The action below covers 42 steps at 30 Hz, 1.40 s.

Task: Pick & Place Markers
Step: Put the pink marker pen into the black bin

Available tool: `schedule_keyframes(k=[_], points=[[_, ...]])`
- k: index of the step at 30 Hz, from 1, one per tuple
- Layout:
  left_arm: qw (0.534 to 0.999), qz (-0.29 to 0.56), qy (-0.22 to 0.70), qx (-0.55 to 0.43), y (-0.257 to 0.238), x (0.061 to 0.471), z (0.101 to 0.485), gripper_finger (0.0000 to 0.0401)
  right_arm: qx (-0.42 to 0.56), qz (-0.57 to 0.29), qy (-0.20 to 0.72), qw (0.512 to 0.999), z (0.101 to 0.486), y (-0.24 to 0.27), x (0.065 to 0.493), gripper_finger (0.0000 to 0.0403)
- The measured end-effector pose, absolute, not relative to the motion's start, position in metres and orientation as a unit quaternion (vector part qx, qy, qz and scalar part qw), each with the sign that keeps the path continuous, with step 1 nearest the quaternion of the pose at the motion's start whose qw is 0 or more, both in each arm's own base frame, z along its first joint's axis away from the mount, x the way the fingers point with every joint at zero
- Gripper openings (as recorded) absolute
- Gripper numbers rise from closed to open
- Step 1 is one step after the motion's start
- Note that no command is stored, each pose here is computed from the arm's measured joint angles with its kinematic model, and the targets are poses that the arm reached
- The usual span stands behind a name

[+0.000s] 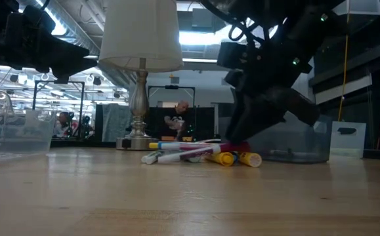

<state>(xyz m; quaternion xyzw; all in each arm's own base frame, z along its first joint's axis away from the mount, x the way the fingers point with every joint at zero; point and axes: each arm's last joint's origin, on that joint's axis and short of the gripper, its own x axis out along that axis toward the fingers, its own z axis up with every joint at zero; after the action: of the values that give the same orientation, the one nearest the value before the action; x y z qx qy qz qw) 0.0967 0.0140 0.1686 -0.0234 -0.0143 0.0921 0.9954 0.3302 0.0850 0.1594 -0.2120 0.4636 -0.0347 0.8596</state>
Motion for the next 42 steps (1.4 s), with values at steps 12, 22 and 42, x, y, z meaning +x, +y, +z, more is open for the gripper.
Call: schedule_keyframes(k=[12,22,42], points=[[0.995,0.092,-0.014,-0.023,0.014,0.097,0.169,0.0242,-0.219,-0.033,0.498,0.839,0.146,0.084,0.328,0.0104],[0.995,0.092,-0.014,-0.024,0.014,0.097,0.169,0.0242,-0.223,-0.025,0.487,0.844,0.146,0.085,0.331,0.0059],[0.995,0.092,-0.015,-0.024,0.014,0.097,0.169,0.0242,-0.215,-0.014,0.488,0.846,0.146,0.086,0.331,0.0050]])
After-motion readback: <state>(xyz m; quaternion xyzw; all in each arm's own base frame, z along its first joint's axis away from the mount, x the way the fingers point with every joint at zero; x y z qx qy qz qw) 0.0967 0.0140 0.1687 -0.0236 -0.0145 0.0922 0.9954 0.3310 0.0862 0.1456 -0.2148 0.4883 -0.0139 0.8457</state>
